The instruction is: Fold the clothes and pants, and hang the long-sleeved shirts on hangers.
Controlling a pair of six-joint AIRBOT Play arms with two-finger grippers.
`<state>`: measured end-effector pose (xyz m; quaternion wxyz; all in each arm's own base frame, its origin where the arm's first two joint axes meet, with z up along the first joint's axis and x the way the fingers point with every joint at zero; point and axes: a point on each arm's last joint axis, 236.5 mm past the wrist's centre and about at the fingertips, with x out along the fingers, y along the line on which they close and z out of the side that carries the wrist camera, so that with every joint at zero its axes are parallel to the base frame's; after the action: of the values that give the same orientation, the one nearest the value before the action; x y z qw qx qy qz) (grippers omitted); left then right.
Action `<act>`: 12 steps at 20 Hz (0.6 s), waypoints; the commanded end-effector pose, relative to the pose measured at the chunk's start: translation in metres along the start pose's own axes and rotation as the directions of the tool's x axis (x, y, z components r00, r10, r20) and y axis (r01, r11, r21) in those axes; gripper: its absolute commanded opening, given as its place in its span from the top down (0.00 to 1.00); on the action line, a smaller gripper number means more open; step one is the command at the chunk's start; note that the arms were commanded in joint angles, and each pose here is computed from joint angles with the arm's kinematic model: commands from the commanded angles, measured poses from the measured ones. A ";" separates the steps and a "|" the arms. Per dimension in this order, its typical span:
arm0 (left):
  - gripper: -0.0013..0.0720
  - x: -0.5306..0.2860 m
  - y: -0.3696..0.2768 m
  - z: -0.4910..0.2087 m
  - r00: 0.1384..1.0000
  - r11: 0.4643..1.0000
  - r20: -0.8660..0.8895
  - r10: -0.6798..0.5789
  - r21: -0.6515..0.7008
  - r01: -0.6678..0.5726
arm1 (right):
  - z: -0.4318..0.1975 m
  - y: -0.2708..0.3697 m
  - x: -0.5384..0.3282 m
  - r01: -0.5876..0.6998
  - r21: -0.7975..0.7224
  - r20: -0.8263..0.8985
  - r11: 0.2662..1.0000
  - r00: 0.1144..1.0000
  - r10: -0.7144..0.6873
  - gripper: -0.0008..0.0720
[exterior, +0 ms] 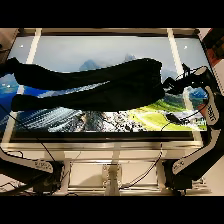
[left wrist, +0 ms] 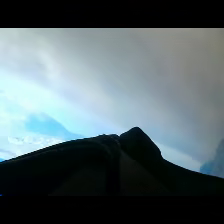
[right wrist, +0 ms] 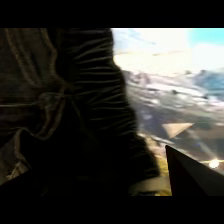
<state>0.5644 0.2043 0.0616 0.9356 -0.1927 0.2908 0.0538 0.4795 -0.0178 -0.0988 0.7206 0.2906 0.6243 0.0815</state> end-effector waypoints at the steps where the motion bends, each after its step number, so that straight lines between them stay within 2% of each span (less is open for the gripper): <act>1: 0.94 0.005 -0.012 -0.004 1.000 1.000 -0.011 -0.017 0.013 0.017 | -0.021 0.028 0.024 -0.099 -0.002 -0.103 0.995 0.990 0.098 0.17; 2: 0.94 0.006 -0.016 -0.005 1.000 1.000 -0.013 -0.022 0.016 0.022 | -0.025 0.033 0.030 -0.100 -0.013 -0.120 0.995 0.988 0.098 0.17; 3: 0.94 0.007 -0.018 -0.005 1.000 1.000 -0.015 -0.025 0.018 0.025 | -0.025 0.039 0.035 -0.096 -0.031 -0.114 0.995 0.989 0.092 0.22; 4: 0.94 0.007 -0.020 -0.006 0.999 0.999 -0.016 -0.028 0.020 0.028 | -0.022 0.044 0.037 -0.095 -0.046 -0.102 0.994 0.991 0.090 0.46; 5: 0.94 0.008 -0.022 -0.006 0.999 0.999 -0.018 -0.030 0.022 0.031 | -0.017 0.049 0.036 -0.093 -0.063 -0.088 0.994 0.992 0.088 0.80; 6: 0.94 0.008 -0.024 -0.007 0.999 0.999 -0.018 -0.033 0.023 0.033 | -0.010 0.053 0.032 -0.093 -0.076 -0.068 0.993 0.994 0.088 0.96; 9: 0.94 0.007 -0.028 -0.001 0.999 0.999 0.002 -0.049 -0.002 0.049 | 0.028 0.063 -0.008 -0.066 -0.133 0.057 0.989 0.996 0.074 0.96; 12: 0.94 -0.001 -0.023 0.027 0.994 1.000 0.107 -0.010 -0.009 0.011 | 0.064 0.043 -0.083 0.062 -0.097 0.241 0.993 0.970 -0.037 0.96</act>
<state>0.5768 0.1827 0.0710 0.9401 -0.1962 0.2759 0.0395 0.5202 0.0024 -0.0433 0.7647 0.2646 0.5754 0.1191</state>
